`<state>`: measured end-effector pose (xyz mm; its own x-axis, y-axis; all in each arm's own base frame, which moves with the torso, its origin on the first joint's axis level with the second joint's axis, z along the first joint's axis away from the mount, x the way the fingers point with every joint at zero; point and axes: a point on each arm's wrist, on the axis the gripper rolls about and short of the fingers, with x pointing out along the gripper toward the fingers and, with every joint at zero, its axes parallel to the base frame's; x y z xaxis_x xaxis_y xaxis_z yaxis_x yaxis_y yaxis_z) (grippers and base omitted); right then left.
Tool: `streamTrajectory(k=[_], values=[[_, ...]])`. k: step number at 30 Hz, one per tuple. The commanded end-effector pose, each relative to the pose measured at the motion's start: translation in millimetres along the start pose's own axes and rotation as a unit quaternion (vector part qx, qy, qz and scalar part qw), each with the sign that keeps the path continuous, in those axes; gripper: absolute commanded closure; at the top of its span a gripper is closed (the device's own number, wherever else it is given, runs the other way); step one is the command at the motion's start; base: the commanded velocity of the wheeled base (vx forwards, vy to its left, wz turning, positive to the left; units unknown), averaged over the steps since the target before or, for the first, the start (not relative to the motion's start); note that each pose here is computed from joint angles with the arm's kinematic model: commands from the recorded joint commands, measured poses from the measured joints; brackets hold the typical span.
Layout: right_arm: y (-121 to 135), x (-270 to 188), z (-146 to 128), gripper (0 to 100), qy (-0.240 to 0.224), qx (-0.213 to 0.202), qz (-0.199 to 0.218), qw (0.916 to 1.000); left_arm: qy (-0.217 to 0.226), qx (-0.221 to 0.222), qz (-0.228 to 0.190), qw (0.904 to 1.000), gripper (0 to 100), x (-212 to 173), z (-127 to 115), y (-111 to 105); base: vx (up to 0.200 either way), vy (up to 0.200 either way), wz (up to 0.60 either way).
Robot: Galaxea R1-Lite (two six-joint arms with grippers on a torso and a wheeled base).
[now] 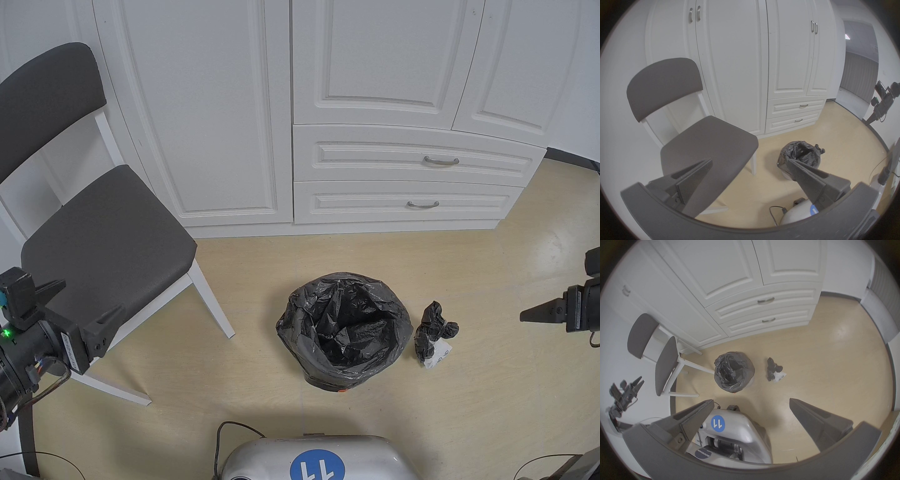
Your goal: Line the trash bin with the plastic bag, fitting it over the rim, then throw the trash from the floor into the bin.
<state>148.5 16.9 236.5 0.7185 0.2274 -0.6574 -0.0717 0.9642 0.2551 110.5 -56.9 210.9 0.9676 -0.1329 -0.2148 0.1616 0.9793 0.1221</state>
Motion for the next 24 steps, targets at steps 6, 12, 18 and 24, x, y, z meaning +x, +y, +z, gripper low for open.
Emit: streamTrajectory(k=[6,12,18,24], values=[[-52,91,31,0,0.066,0.063,-0.008,0.9958,-0.042,0.016,0.044,0.998,0,-18,7,17,0.0,0.0,0.0],[-71,172,62,0,0.082,0.018,-0.004,0.9965,-0.06,0.026,0.05,0.9966,0,-26,13,21,0.0,0.0,0.0],[-97,271,75,0,0.119,0.028,-0.019,0.9924,-0.055,0.028,0.05,0.9968,0,-24,12,20,0.0,0.0,0.0],[-101,324,85,0,0.11,0.011,-0.043,0.9929,-0.048,0.031,0.05,0.9972,0,-22,9,19,0.0,0.0,0.0]])
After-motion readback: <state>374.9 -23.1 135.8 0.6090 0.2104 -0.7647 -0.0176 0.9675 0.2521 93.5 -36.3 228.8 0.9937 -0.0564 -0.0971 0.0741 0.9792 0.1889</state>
